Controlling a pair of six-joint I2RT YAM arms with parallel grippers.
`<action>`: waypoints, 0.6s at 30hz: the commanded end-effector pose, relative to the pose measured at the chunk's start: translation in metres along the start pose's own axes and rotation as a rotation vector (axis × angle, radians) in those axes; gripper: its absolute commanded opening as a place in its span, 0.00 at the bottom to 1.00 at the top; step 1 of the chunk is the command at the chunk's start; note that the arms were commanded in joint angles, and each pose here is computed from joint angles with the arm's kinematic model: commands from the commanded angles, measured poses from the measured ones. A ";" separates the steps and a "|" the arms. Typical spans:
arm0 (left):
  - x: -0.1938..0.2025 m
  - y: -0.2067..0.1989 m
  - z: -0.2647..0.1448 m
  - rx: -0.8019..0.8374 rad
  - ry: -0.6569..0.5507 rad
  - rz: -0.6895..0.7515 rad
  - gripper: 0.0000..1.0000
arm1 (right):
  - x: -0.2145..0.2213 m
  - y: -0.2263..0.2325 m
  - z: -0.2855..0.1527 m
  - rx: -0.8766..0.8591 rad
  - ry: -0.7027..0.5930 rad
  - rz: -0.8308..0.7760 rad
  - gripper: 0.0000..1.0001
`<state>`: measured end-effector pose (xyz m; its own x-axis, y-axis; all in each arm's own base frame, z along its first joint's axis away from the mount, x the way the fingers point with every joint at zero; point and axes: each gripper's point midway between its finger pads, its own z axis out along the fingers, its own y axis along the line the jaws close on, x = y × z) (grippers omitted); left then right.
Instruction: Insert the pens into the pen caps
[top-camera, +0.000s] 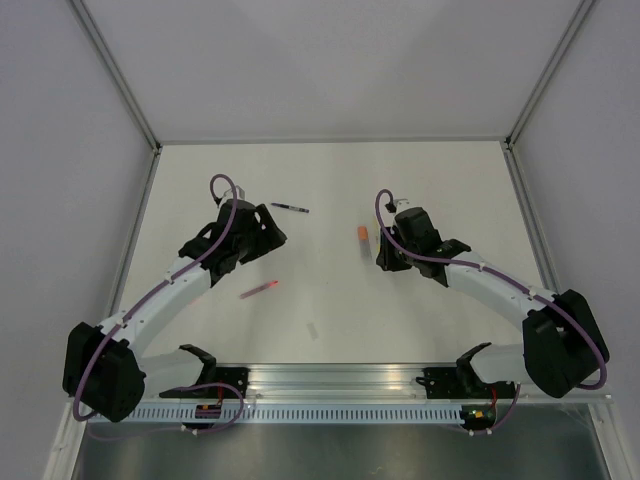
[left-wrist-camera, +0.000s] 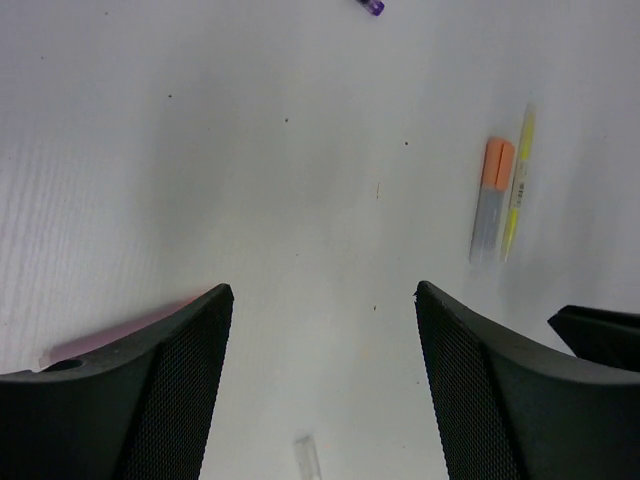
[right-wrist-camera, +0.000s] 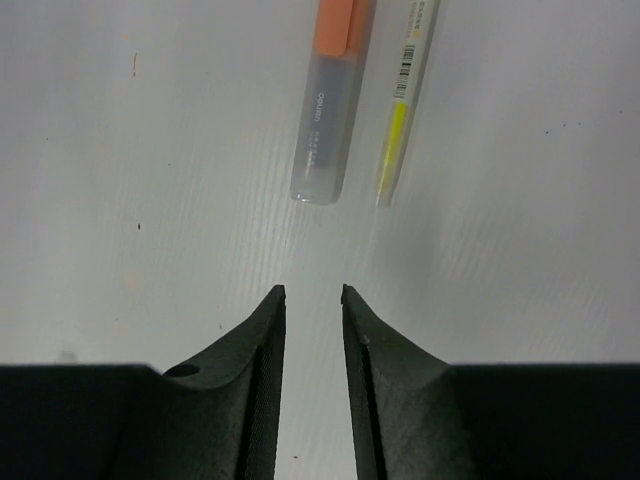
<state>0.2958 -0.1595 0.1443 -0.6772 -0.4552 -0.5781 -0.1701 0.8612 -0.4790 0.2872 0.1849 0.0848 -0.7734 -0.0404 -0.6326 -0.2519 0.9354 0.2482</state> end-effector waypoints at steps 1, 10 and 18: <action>-0.015 0.007 0.001 -0.076 -0.022 0.035 0.78 | -0.013 0.021 -0.013 -0.090 -0.075 0.000 0.34; 0.023 0.044 0.030 -0.130 0.304 0.597 0.70 | -0.025 0.056 -0.047 -0.291 -0.181 -0.006 0.37; 0.048 0.075 0.032 -0.099 0.508 0.898 0.53 | -0.028 0.060 -0.060 -0.322 -0.215 -0.017 0.37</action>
<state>0.2801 -0.1317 0.0550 -0.8779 0.3007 -0.3725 0.3185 0.9478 0.0144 0.2600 0.2152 0.1483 -0.6627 0.0283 -0.7484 -0.4290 0.8048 0.4103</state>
